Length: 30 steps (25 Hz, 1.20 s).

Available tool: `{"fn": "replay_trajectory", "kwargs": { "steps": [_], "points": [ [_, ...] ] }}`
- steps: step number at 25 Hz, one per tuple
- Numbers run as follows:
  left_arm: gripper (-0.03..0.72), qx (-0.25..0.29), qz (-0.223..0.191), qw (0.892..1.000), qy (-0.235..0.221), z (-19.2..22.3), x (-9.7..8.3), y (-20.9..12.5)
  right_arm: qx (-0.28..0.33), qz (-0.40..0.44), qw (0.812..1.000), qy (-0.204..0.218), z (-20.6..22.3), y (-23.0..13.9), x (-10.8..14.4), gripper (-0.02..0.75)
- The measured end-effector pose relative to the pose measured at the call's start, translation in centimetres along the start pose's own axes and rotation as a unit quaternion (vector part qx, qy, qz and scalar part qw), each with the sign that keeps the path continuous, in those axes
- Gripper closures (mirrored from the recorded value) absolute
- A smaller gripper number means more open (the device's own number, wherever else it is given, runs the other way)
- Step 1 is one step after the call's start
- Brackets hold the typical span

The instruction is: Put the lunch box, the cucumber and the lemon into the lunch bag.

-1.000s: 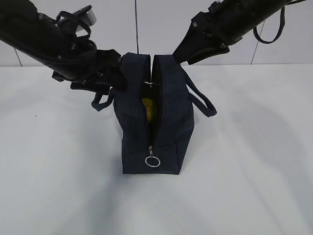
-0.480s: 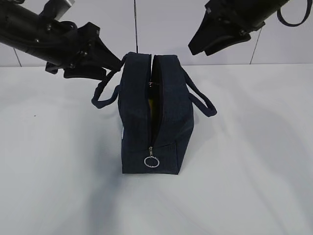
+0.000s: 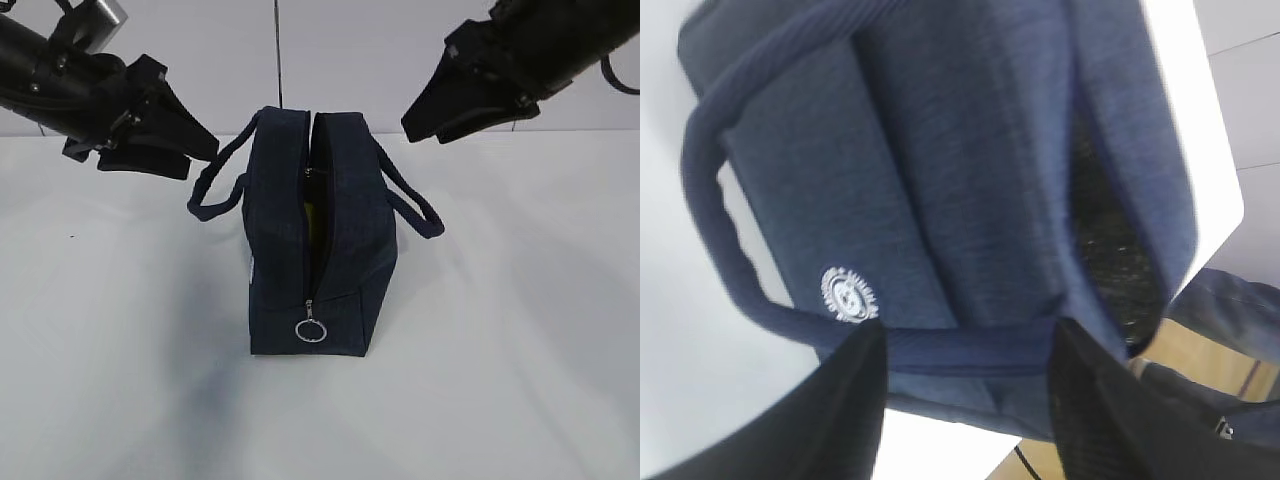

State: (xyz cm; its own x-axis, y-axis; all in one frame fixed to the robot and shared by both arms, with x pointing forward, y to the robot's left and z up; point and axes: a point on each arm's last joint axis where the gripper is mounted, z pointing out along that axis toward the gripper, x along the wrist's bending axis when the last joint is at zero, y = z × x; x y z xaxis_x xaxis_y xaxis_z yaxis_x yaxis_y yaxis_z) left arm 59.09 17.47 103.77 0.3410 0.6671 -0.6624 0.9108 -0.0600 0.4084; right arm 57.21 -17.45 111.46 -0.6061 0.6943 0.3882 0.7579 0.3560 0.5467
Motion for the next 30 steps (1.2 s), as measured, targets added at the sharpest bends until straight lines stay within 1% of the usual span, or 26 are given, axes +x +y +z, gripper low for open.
{"fn": "replay_trajectory", "kwargs": {
  "steps": [2, 7, 12, 14, 16, 19, 23, 30],
  "points": [
    [0.311, 0.004, -0.004, 1.000, 0.000, 0.1, 0.1, -0.1, -0.019, 0.003, 1.000, 0.010, 0.3, -1.2, 0.3, 0.377],
    [0.312, 0.024, -0.034, 0.999, 0.002, 1.5, 1.4, -0.3, -0.070, 0.007, 0.995, 0.069, 1.3, -4.3, 1.4, 0.377],
    [0.312, 0.037, -0.060, 0.997, -0.010, 2.7, 2.4, -0.4, -0.093, 0.025, 0.988, 0.123, 3.8, -7.6, 1.4, 0.377],
    [0.312, 0.042, -0.074, 0.996, -0.021, 3.3, 2.7, -0.5, -0.099, 0.033, 0.985, 0.137, 4.6, -8.8, 1.3, 0.377],
    [0.312, 0.044, -0.080, 0.996, -0.027, 3.7, 2.8, -0.6, -0.104, 0.036, 0.983, 0.145, 5.3, -10.0, 1.1, 0.377],
    [0.312, 0.052, -0.066, 0.996, -0.028, 4.3, 2.4, -0.8, -0.115, 0.041, 0.981, 0.152, 6.0, -11.3, 1.0, 0.377],
    [0.312, 0.060, -0.046, 0.997, -0.022, 4.6, 2.5, -1.0, -0.113, 0.048, 0.980, 0.156, 6.5, -12.5, 1.0, 0.377],
    [0.312, 0.097, -0.019, 0.994, -0.049, 4.4, 2.2, -1.6, -0.111, 0.045, 0.980, 0.156, 6.7, -13.1, 1.0, 0.377]
  ]
}}
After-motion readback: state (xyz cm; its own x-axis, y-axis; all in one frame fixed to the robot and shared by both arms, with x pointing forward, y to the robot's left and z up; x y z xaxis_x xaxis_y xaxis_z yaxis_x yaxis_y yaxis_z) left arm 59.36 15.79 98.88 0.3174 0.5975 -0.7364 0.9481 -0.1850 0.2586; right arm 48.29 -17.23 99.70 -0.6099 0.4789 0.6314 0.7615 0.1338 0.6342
